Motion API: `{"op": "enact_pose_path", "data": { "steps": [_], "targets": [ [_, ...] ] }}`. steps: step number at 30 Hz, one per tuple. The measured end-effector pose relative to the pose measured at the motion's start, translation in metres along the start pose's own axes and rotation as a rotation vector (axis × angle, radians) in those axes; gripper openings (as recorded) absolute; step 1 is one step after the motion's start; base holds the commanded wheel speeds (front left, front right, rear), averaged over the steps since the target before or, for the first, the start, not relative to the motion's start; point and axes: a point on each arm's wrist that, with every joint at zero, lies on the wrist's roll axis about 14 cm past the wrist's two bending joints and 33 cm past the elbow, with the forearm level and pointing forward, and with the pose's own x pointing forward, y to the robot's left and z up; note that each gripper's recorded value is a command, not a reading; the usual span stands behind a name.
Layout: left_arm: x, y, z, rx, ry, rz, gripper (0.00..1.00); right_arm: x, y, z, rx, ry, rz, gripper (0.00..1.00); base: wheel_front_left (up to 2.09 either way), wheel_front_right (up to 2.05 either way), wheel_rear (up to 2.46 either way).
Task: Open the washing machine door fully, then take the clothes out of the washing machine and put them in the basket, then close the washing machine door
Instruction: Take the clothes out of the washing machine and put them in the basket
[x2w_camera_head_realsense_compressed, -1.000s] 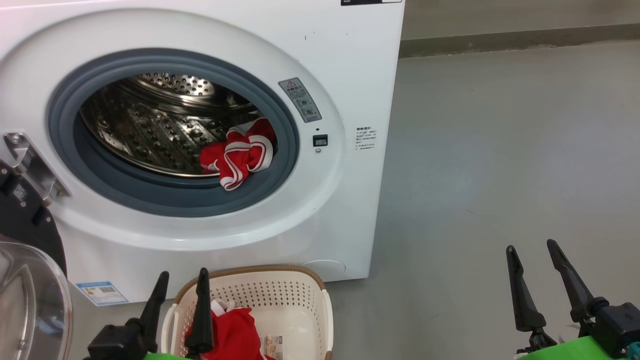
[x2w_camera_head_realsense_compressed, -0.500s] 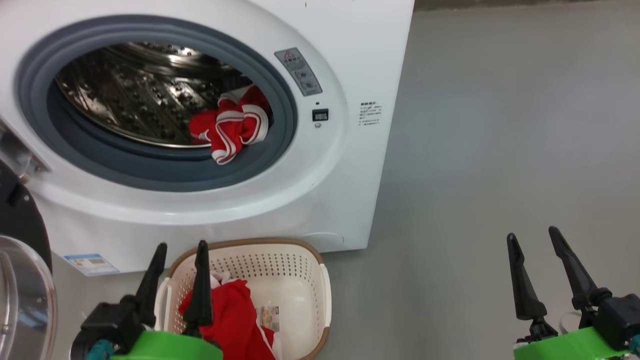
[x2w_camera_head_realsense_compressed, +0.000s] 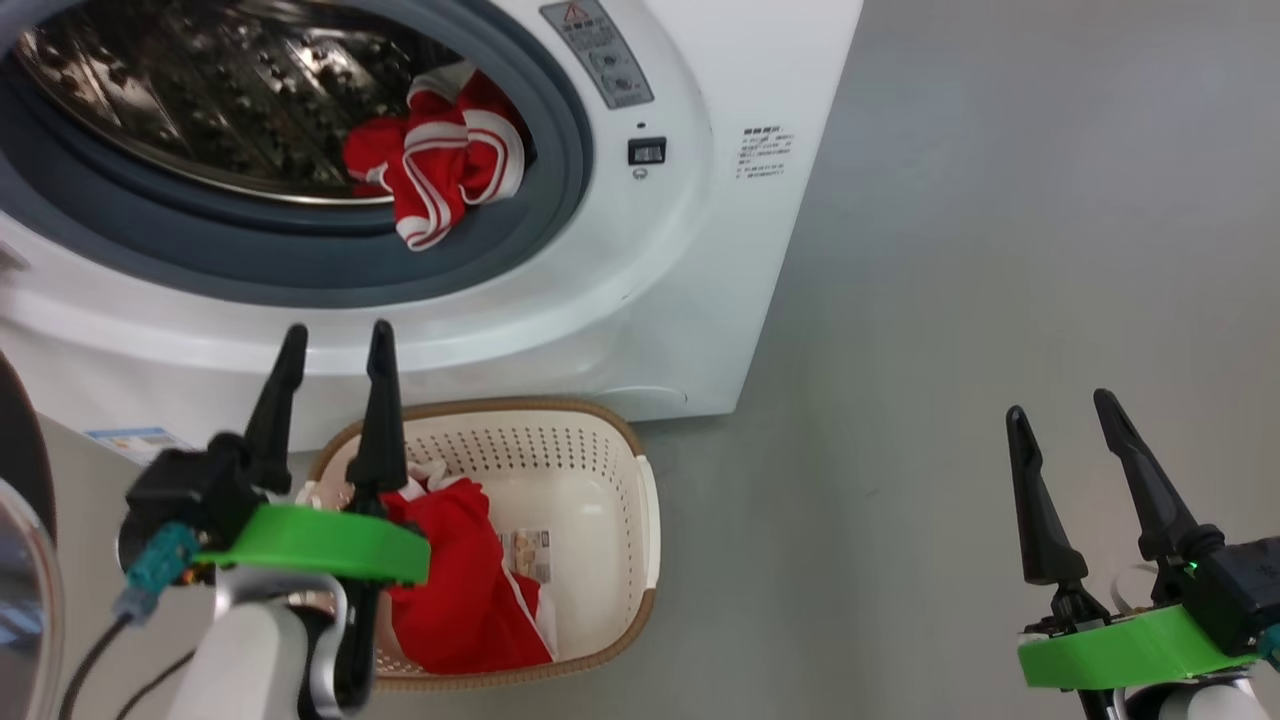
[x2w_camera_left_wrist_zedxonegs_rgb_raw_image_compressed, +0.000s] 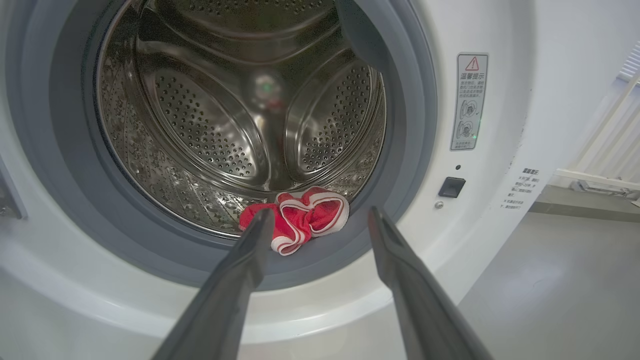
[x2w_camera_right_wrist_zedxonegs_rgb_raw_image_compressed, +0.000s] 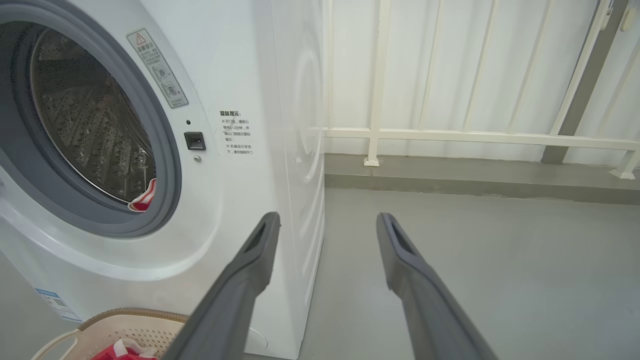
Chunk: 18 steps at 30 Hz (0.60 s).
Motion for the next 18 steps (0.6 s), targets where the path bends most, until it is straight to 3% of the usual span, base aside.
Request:
{"op": "enact_pose_path", "data": {
  "steps": [10,18],
  "targets": [
    [0.055,0.019,-0.029,0.015,0.051,0.021,1.0,0.024,0.001,-0.019,0.001,0.034,0.006,1.0,0.0,0.0,0.0],
    [0.088,0.011,-0.047,0.015,0.094,-0.014,1.0,0.026,-0.009,-0.029,-0.009,0.063,-0.022,1.0,0.0,0.0,0.0]
  ]
}}
